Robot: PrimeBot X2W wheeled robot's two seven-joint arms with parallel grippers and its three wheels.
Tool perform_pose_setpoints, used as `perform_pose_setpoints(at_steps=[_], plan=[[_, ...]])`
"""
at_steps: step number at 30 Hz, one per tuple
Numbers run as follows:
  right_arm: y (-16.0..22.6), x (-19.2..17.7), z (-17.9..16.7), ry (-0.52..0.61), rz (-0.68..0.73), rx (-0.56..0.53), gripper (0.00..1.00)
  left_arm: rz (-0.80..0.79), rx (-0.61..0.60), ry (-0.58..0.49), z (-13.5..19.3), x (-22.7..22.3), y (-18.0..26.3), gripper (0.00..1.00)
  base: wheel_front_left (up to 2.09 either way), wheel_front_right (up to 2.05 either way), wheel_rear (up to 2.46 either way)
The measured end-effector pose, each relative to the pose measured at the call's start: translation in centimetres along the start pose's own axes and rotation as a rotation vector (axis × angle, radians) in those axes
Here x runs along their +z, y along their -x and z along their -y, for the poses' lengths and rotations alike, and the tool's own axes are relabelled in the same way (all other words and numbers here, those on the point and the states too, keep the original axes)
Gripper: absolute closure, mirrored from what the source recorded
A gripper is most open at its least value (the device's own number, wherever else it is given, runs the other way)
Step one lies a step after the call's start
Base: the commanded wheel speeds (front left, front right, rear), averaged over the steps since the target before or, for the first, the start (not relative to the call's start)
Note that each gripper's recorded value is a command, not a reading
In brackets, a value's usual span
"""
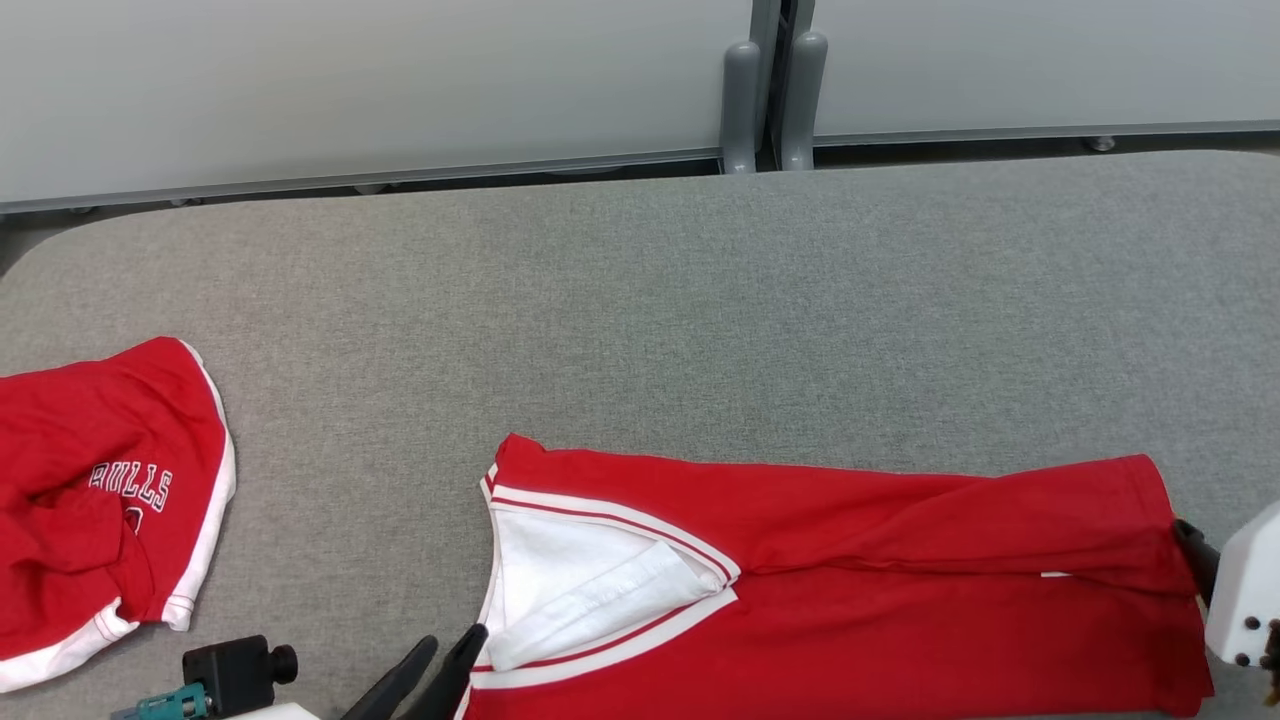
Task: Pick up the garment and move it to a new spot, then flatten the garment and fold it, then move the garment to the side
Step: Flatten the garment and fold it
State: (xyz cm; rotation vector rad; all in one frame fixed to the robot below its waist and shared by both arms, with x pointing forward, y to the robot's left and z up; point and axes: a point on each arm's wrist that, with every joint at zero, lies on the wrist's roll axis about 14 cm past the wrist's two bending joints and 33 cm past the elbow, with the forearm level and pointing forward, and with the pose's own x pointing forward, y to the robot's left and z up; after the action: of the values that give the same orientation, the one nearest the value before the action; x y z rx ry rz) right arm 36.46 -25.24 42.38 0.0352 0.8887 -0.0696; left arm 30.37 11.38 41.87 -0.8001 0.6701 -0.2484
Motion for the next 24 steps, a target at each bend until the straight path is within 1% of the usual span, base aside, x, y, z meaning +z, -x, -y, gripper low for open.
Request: perform_pose_setpoints(at_steps=[2,4,5,8,10,13,16,19,24], plan=[[0.5,0.5,0.2,-0.047,0.05,-0.003,0.0,0.041,0.005,-0.03,-0.1,0.6,0.1,0.0,0.0,0.0,0.0],[1.0,0.9,0.1,-0.103,0.105,0.004,0.0,0.132,0.013,-0.086,-0.1,2.4,0.2,0.0,0.0,0.0,0.0],[1.2,1.2,0.3,-0.13,0.137,0.003,0.0,0.198,0.019,-0.127,-0.1,3.8,0.2,0.0,0.0,0.0,0.0],[1.9,2.2,0.9,-0.168,0.23,-0.013,0.0,0.379,0.024,-0.3,0.4,7.3,0.5,0.0,0.0,0.0,0.0],[2.3,2.8,1.2,-0.183,0.282,-0.019,0.0,0.438,0.068,-0.395,0.0,8.2,0.6,0.0,0.0,0.0,0.0],[1.9,2.4,0.8,-0.248,0.315,0.027,0.0,0.51,0.101,-0.494,0.3,9.3,0.5,0.0,0.0,0.0,0.0],[1.1,1.3,0.4,-0.279,0.309,0.048,0.0,0.579,0.155,-0.602,0.4,10.9,0.8,0.0,0.0,0.0,0.0],[0.1,-0.2,-0.4,-0.298,0.274,0.07,0.0,0.656,0.191,-0.646,1.0,12.2,1.4,0.0,0.0,0.0,0.0],[-0.9,-2.1,-0.8,-0.314,0.222,0.075,0.0,0.669,0.241,-0.674,0.1,11.7,2.0,0.0,0.0,0.0,0.0]])
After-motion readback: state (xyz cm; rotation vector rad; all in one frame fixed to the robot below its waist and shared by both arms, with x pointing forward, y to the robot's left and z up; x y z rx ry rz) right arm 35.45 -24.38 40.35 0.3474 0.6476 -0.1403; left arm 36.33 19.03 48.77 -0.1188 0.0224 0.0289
